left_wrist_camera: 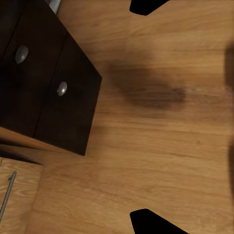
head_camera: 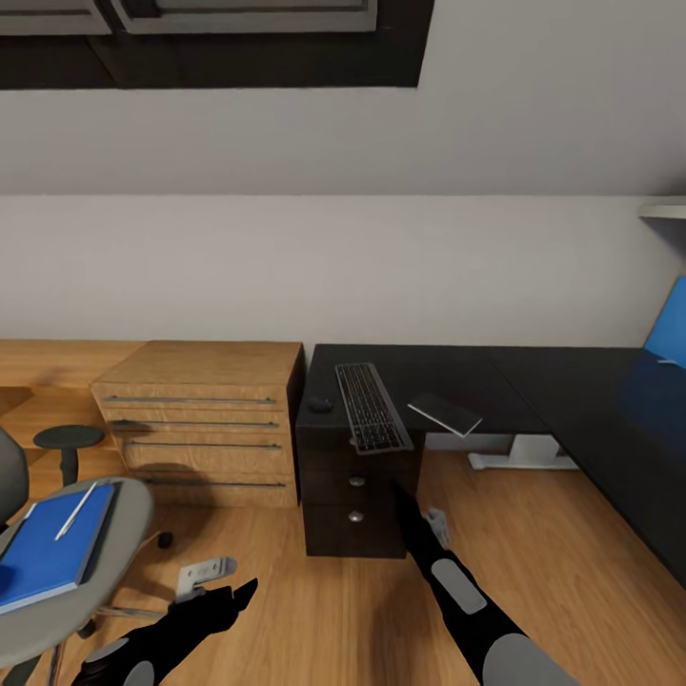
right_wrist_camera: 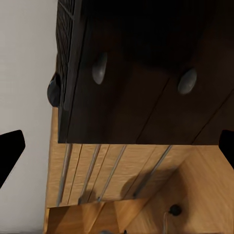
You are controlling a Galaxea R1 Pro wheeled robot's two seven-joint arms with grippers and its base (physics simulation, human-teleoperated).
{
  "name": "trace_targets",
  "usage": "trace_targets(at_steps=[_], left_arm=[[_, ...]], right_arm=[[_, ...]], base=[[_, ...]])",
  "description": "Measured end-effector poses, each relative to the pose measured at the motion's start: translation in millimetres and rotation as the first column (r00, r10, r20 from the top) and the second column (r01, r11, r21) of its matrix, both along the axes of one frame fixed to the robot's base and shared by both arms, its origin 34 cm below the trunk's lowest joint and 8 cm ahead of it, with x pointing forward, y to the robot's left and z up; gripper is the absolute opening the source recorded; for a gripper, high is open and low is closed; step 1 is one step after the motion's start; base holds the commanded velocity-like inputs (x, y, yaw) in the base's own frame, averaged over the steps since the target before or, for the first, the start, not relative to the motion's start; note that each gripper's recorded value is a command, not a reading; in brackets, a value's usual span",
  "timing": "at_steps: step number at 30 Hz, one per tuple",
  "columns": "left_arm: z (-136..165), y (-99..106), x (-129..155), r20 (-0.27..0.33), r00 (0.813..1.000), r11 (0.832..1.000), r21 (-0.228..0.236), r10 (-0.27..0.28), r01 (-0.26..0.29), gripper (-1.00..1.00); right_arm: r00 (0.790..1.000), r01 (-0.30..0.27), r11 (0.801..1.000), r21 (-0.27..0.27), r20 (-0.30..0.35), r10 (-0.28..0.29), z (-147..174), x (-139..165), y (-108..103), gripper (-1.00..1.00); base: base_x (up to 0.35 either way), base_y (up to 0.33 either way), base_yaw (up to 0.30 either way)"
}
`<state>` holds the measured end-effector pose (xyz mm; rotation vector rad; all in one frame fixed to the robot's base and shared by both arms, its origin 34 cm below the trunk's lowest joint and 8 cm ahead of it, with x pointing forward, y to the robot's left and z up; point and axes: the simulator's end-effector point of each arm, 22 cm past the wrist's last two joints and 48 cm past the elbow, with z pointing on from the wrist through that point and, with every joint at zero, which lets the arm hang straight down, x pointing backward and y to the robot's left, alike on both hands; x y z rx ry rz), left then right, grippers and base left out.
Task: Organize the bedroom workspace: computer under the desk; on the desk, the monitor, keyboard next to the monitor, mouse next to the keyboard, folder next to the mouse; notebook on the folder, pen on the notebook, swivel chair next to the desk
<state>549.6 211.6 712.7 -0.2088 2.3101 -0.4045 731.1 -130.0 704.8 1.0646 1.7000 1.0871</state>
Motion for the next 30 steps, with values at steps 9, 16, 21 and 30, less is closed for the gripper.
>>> trace_targets(at_steps=[9,16,21,30], left_arm=[[-19,-2,-4,-0.017,1.0,1.0,-0.003,0.002,-0.002,1.0],[-40,-2,-13,-0.067,0.998,1.0,-0.009,0.002,-0.003,1.0],[-45,-3,-16,-0.078,0.997,1.0,-0.009,0.003,-0.003,1.0],[-46,-3,-16,-0.08,0.997,1.0,-0.01,0.003,-0.004,1.0]], right_arm=[[0.995,-0.02,0.999,0.03,0.095,0.017,11,2,9,1.0],[0.995,-0.018,0.999,0.037,0.099,0.014,12,3,8,1.0],[0.996,0.006,0.998,0.068,0.094,-0.013,13,4,4,1.0],[0.996,0.017,0.997,0.078,0.091,-0.025,12,4,2,1.0]], base=[[0.0,0.0,0.0],[0.04,0.0,0.0],[0.288,0.0,0.0],[0.212,0.0,0.0]])
